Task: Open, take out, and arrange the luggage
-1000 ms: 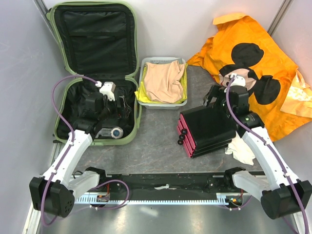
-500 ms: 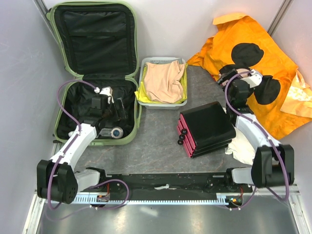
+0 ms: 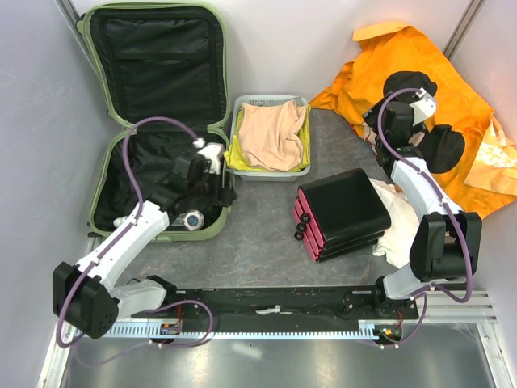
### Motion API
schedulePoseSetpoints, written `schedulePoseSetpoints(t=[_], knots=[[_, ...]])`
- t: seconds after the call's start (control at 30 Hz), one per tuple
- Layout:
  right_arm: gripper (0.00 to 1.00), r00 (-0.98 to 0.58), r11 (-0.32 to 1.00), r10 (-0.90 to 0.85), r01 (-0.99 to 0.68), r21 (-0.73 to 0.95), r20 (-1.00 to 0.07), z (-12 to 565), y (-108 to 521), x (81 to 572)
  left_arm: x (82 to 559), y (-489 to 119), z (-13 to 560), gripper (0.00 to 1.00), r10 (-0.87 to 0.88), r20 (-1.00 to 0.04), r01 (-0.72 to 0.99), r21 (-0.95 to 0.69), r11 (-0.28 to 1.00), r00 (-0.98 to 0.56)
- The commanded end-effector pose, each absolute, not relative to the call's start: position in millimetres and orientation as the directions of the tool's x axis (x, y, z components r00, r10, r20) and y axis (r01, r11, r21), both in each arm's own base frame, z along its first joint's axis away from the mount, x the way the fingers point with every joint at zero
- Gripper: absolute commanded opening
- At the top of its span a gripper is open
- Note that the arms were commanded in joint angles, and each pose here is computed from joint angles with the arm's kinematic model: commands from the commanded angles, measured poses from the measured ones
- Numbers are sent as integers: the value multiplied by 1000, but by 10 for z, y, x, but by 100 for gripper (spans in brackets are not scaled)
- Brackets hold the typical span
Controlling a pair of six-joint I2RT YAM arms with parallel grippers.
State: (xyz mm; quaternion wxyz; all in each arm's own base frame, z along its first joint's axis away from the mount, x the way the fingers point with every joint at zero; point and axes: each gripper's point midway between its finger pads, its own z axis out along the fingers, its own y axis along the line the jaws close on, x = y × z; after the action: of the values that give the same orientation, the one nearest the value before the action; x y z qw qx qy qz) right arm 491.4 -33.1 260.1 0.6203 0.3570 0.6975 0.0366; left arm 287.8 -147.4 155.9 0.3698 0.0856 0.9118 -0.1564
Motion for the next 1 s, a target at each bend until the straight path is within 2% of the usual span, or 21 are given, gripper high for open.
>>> schedulePoseSetpoints(t=[0.0,0.13,0.23,0.37,0.47,0.57,0.67,0.83,0.97], knots=[[98,-9,734,559,470,490,-829,2660,-343,4802,2822,-2040,1824,83,321,-769,591,-90,801,-553],[95,-50,764,540,447,465,-840,2682,-302,4727,2713,-2411,1757,80,360,-772,663,-103,742,-524],[93,-41,782,515,431,450,-856,2793,-313,4582,2635,-2675,1866,80,315,-814,678,-126,724,-488],[93,114,787,428,441,432,-896,3059,-527,4293,2805,-2857,2051,80,167,-881,603,-154,783,-442],[94,169,847,365,347,402,-915,3276,-453,4148,2761,-3174,2073,80,122,-926,659,-157,736,-357],[95,119,879,362,287,381,-924,3333,-326,4069,2481,-3503,1971,80,149,-936,751,-153,642,-318],[95,42,912,379,155,380,-925,3326,-56,3998,2242,-3722,1920,80,196,-935,825,-145,545,-294],[95,-8,900,436,1,436,-900,3383,247,3831,2148,-3760,2084,80,119,-952,840,-187,509,-284],[95,-3,889,455,-57,454,-890,3556,338,3734,1998,-3815,2008,81,146,-938,870,-222,440,-313]])
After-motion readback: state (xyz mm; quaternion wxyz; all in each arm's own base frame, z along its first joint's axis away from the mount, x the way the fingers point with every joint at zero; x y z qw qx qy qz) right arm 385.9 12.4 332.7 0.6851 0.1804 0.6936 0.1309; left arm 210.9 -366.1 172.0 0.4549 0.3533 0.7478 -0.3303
